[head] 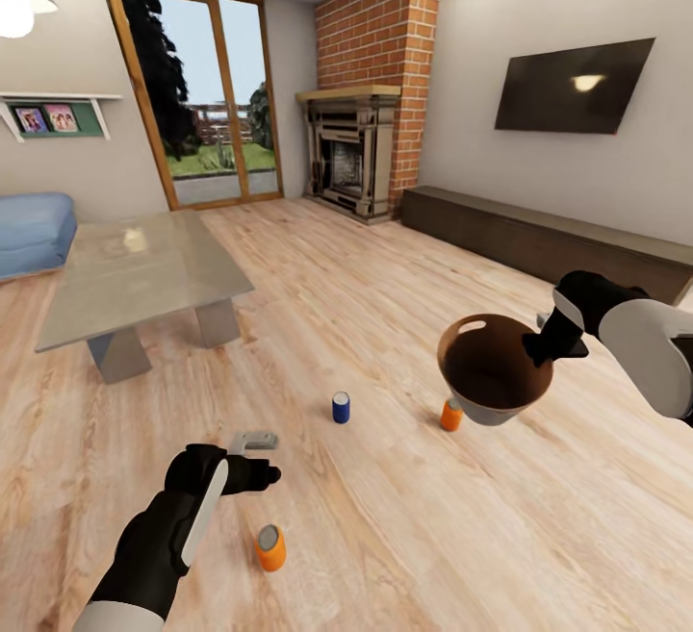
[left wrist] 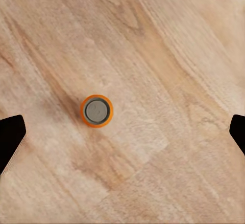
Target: Put the three can of soda from the living room inside the tash can in the kitchen.
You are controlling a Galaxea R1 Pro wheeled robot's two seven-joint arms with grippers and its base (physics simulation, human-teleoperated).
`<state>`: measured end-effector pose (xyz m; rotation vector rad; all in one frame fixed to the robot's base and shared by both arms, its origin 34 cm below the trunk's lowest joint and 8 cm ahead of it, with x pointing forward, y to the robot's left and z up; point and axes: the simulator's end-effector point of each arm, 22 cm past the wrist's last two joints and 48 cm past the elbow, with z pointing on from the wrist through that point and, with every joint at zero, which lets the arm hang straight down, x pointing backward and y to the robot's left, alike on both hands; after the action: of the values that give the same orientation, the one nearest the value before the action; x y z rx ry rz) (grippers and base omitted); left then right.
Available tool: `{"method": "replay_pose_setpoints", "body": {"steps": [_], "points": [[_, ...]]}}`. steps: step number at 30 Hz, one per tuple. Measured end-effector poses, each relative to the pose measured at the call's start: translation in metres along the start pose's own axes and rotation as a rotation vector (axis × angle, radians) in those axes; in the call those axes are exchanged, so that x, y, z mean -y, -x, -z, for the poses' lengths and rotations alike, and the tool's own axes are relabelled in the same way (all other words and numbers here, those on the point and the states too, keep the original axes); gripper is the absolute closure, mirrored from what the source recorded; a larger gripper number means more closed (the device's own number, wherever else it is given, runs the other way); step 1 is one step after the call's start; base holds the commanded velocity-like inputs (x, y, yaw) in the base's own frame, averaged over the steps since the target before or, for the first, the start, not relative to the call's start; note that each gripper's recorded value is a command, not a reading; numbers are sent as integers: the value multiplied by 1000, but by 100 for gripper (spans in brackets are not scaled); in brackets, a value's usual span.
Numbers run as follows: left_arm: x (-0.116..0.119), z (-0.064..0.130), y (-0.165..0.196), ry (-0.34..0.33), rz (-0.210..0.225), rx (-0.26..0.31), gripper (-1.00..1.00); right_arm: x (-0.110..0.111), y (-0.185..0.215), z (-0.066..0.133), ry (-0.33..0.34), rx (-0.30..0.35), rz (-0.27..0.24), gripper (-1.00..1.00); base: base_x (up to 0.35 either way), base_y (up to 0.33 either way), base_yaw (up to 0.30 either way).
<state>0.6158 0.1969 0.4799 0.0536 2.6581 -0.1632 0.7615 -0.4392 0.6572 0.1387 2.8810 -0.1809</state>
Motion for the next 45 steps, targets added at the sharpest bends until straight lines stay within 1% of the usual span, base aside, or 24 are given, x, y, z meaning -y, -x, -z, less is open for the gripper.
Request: {"method": "replay_pose_setpoints", "body": {"steps": [2,6,9,11,13,16,18,19,21,24,27,30,35,36,39,41,42,44,45], "points": [[-1,-1,-1,0,1,-3,-100,-2,0,-2,3,-2,0,100,183,0,0],[-2,-4,-3,4,3,-10,-100,-9,1,-5,28,-5,-10,100,58,0,0],[-2,-6,-5,6,4,-15,-100,-7,2,-6,14,-6,-1,100,18,0,0],[-3,-8,-8,7,4,-24,-100,-3,11,2,-4,9,8,100,8,0,0],[-3,-12,-13,8,5,-38,-100,-2,21,11,-7,28,9,100,5,0,0],[-3,-15,-18,8,7,-51,-100,-5,26,14,1,33,6,100,3,0,0],[-3,-17,-20,8,8,-58,-100,-3,29,16,-17,36,19,100,1,0,0],[-3,-19,-22,8,8,-63,-100,-3,33,19,-36,40,35,100,0,0,0],[-4,-20,-23,8,9,-66,-100,-4,34,18,-40,38,40,100,0,0,0],[-4,-27,-30,8,10,-72,-100,-7,33,12,-34,39,40,100,0,0,0],[-5,-34,-36,8,10,-78,-100,-4,38,13,-49,53,46,100,0,0,0],[-6,-42,-43,8,11,-84,-100,-4,37,8,-56,54,51,100,0,0,0],[-8,-56,-53,9,12,-104,-100,-16,35,-5,-41,53,58,100,0,0,0],[-9,-61,-57,10,12,-117,-100,-18,35,-6,-42,56,62,100,0,0,0],[-10,-69,-65,10,13,-126,-100,-20,36,-11,-43,60,64,100,0,0,0],[-10,-74,-69,10,14,-131,-100,-19,38,-11,-53,68,70,100,0,0,0],[-10,-77,-71,9,14,-133,-100,-18,40,-8,-55,69,68,100,0,0,0],[-10,-79,-74,8,15,-136,-100,-18,51,2,-61,100,71,100,0,0,0],[-10,-80,-75,8,16,-138,-100,-20,53,3,-55,103,71,100,0,0,0]]}}
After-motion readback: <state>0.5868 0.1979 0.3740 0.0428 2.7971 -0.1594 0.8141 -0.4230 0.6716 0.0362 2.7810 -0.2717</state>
